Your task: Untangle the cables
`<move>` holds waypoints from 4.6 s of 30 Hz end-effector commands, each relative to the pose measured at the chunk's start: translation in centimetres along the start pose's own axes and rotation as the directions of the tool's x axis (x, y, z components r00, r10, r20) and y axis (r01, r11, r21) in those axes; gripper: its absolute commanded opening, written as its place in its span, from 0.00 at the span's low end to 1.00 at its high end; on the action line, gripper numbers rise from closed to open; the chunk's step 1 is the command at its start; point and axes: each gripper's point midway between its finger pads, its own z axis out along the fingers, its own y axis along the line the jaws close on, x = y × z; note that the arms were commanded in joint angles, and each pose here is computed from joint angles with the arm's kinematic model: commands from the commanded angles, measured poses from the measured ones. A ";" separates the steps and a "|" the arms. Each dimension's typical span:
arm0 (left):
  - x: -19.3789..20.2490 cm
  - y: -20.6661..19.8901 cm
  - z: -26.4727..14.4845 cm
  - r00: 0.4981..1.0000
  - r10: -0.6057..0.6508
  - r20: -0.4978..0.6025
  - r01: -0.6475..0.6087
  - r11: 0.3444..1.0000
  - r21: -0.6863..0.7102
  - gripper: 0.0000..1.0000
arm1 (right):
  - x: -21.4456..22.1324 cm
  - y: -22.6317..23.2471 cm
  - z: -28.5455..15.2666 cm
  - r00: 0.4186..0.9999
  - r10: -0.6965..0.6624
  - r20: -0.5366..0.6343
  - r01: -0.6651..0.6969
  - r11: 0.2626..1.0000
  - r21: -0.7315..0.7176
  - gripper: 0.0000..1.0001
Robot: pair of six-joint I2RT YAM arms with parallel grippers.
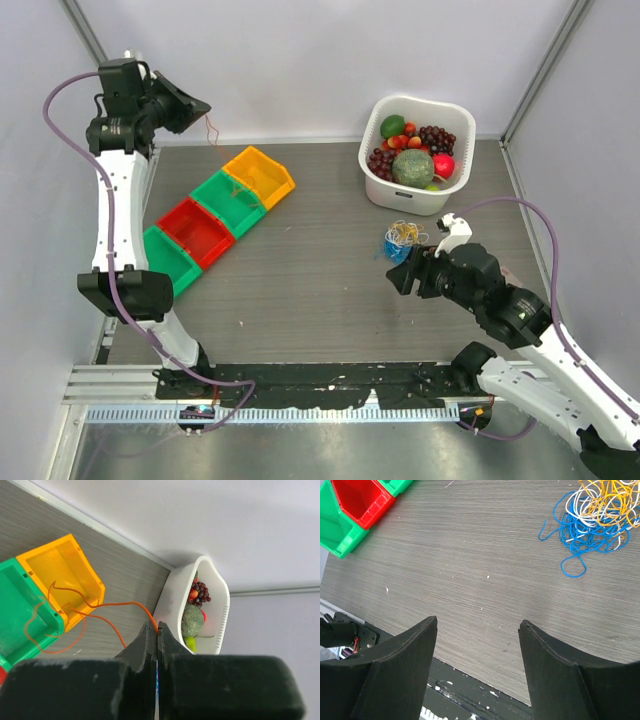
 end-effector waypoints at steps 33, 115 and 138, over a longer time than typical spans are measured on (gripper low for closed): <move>-5.2 -3.5 -2.7 0.990 -0.045 0.135 0.024 0.987 0.157 0.00 | -2.1 1.6 1.8 0.999 -0.046 0.026 0.047 0.998 -0.034 0.72; 11.9 14.6 0.6 0.948 0.108 -0.300 -0.215 0.911 -0.353 0.91 | -1.5 -2.6 7.2 0.990 0.028 -0.137 0.008 0.969 0.249 0.73; 34.4 8.4 -16.3 0.740 0.346 -0.577 -0.339 0.933 0.124 0.88 | 3.6 -7.4 18.7 0.887 0.093 -0.452 0.071 0.940 0.332 0.57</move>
